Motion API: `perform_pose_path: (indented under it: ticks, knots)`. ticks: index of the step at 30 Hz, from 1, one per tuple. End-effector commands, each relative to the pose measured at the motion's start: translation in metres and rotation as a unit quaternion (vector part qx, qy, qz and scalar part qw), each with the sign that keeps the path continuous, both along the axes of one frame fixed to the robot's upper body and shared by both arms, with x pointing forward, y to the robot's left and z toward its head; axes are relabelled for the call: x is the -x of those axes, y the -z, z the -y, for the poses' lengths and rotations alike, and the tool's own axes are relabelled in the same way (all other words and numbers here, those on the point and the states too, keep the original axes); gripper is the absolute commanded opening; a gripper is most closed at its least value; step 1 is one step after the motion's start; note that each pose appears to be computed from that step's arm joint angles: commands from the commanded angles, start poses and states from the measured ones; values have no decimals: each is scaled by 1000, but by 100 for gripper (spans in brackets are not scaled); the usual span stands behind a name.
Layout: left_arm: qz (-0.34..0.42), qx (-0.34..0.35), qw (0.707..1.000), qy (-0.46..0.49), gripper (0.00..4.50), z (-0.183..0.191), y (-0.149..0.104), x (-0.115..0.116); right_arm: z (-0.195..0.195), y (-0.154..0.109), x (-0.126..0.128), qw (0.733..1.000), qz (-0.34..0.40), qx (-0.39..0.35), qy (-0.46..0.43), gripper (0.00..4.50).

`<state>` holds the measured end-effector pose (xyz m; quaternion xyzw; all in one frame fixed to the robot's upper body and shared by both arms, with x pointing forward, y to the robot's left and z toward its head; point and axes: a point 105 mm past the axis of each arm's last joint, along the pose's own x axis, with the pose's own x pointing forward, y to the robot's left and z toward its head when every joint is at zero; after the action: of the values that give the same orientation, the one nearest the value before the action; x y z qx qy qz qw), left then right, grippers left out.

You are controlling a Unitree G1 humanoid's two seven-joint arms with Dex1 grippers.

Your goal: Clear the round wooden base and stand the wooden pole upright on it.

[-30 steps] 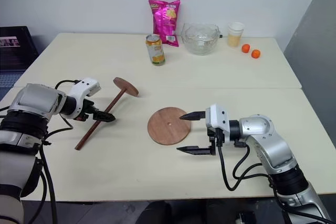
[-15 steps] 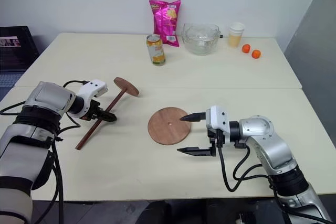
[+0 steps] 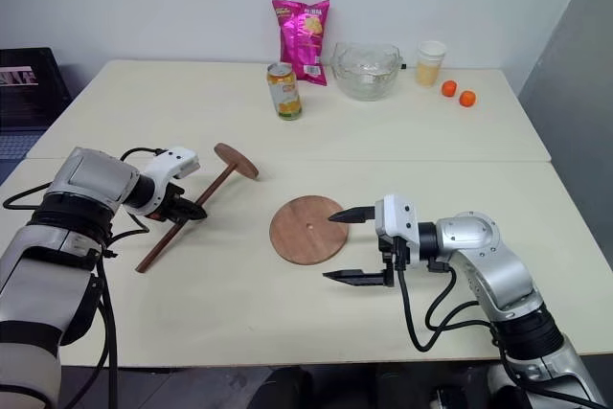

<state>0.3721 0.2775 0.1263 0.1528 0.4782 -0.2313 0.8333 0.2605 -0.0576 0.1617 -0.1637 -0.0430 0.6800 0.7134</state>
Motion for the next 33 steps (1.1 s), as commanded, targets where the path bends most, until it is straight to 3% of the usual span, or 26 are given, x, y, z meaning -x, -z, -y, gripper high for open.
perform_pose_path:
  ticks: [1, 6, 12, 14, 17, 24, 33]
  knots:
    - [23, 2, 1000, 6, 25, -3, -13, 1, -1, -9, 4, 1000, 22, -9, -3, 450]
    - [77, 22, 997, 12, 25, 1, -34, 0, 5, -10, 1, 1000, 23, -6, 8, 450]
    - [255, 81, 962, 59, 25, 30, -82, -8, 16, -15, -4, 999, 32, -3, 32, 450]
    - [314, 135, 937, 68, 25, 46, -99, -6, 21, -18, -5, 998, 33, -6, 47, 450]
    - [415, 220, 877, 101, 25, 74, -125, 10, 31, -21, -7, 997, 31, -9, 75, 450]
    - [419, 359, 816, 169, 25, 121, -130, 55, 43, -24, -9, 992, 45, -5, 121, 450]
    - [451, 396, 779, 183, 25, 154, -117, 59, 44, -25, -9, 985, 51, -3, 162, 450]
